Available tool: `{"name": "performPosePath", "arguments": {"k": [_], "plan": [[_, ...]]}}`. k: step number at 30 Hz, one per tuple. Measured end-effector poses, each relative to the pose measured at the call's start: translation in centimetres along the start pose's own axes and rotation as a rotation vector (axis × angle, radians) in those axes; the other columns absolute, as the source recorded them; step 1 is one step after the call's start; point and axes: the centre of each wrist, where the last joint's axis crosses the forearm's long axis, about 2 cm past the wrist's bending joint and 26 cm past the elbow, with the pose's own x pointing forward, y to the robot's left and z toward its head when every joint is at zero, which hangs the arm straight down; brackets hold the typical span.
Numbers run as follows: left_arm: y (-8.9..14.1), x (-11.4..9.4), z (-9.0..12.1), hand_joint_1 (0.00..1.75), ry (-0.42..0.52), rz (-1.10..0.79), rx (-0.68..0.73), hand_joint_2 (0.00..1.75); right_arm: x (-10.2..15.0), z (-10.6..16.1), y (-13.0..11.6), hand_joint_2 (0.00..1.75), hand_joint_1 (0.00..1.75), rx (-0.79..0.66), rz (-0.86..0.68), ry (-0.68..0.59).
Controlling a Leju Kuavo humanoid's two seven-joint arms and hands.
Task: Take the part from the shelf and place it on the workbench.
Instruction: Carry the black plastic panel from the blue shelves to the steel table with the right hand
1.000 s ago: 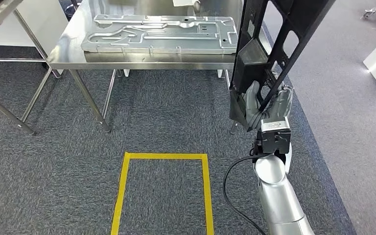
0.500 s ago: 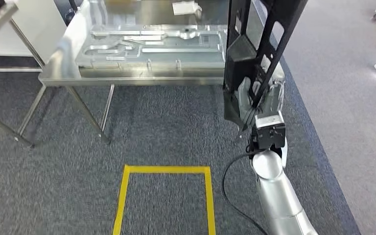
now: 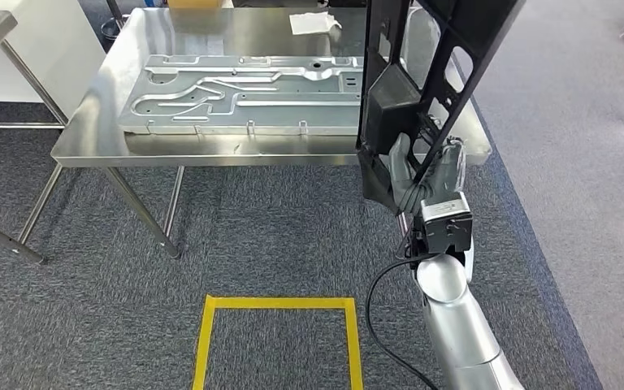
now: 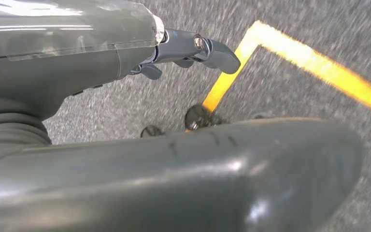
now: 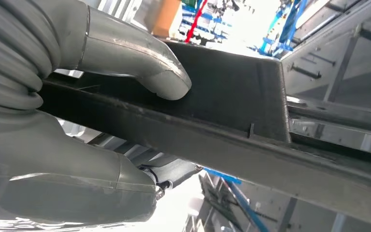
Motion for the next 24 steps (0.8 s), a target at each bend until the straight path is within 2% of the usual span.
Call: {"name": "performPosePath", "arguments": {"k": [17,24], "plan": [[-0.3,0.2,0.0,0.0,-0.009,0.001,-0.024,0.0,-0.5,0.5,-0.6,1.75,1.75,0.009,0.007,0.005],[0.1,0.0,0.0,0.0,-0.006,-0.02,-0.045,0.0,-0.7,2.3,-1.3,1.75,1.75,0.004,0.041,0.035]]}}
